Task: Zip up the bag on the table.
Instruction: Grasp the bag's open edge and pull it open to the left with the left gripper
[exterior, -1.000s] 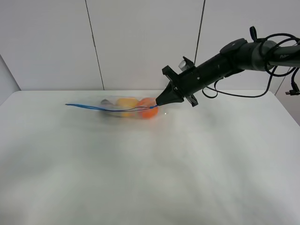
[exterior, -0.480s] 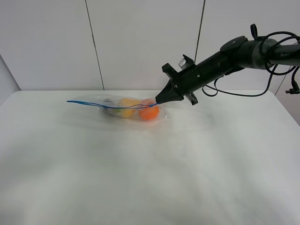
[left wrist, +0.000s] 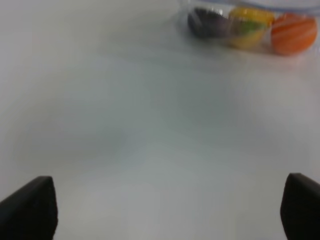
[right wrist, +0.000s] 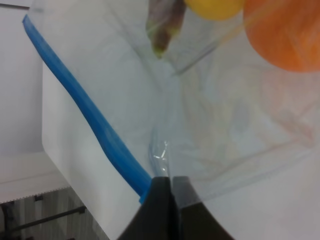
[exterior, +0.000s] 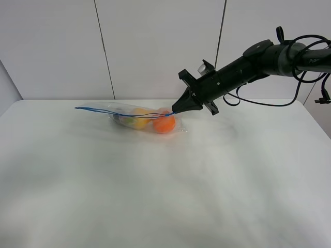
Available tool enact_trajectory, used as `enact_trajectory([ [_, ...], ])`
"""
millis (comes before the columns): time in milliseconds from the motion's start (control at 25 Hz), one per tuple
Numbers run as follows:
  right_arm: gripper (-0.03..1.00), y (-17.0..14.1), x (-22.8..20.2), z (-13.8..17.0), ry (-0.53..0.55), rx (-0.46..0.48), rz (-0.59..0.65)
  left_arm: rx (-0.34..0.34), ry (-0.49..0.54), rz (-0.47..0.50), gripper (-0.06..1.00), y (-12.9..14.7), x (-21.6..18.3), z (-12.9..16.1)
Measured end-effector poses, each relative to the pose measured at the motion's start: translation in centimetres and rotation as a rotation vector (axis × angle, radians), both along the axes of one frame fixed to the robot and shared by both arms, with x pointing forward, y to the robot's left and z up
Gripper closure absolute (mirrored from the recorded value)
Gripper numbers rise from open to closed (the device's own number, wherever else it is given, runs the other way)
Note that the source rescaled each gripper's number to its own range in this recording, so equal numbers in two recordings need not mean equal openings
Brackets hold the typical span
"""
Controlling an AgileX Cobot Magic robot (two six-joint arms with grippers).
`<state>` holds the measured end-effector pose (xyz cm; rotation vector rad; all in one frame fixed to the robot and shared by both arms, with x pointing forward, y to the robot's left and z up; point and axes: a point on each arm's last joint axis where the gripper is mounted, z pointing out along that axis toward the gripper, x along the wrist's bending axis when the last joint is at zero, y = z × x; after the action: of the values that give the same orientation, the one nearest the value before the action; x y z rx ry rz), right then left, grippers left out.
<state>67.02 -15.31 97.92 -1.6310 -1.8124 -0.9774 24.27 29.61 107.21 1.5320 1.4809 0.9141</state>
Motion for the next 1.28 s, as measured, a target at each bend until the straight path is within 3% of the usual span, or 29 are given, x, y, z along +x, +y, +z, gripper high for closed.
enact_trajectory([
  [280, 0.97, 0.0, 0.0, 0.0, 0.002, 0.0, -0.003, 0.036, -0.011, -0.007, -0.06, 0.1, 6.9, 6.1],
  [520, 0.97, 0.0, 0.0, 0.0, 0.003, 0.0, -0.005, 0.098, 0.019, -0.028, -0.06, 0.1, 15.0, 8.1],
  [640, 0.97, 0.0, 0.0, 0.0, 0.003, 0.0, -0.005, 0.203, 0.046, -0.078, -0.06, 0.1, 18.9, 7.6],
  [760, 0.97, 0.0, 0.0, 0.0, 0.003, 0.0, -0.005, 0.357, 0.048, -0.151, -0.06, 0.2, 22.4, 6.4],
  [1040, 0.97, 0.0, 0.0, 0.0, 0.003, -0.001, -0.005, 0.857, -0.028, -0.41, -0.06, -1.0, 27.9, 3.1],
  [1160, 0.97, 0.0, 0.0, 0.0, 0.003, -0.002, -0.005, 0.947, -0.068, -0.533, -0.06, -3.6, 29.1, 1.8],
  [1280, 0.97, 0.0, 0.0, 0.0, 0.003, -0.002, -0.005, 0.957, -0.1, -0.649, -0.06, -6.9, 29.3, 0.7],
])
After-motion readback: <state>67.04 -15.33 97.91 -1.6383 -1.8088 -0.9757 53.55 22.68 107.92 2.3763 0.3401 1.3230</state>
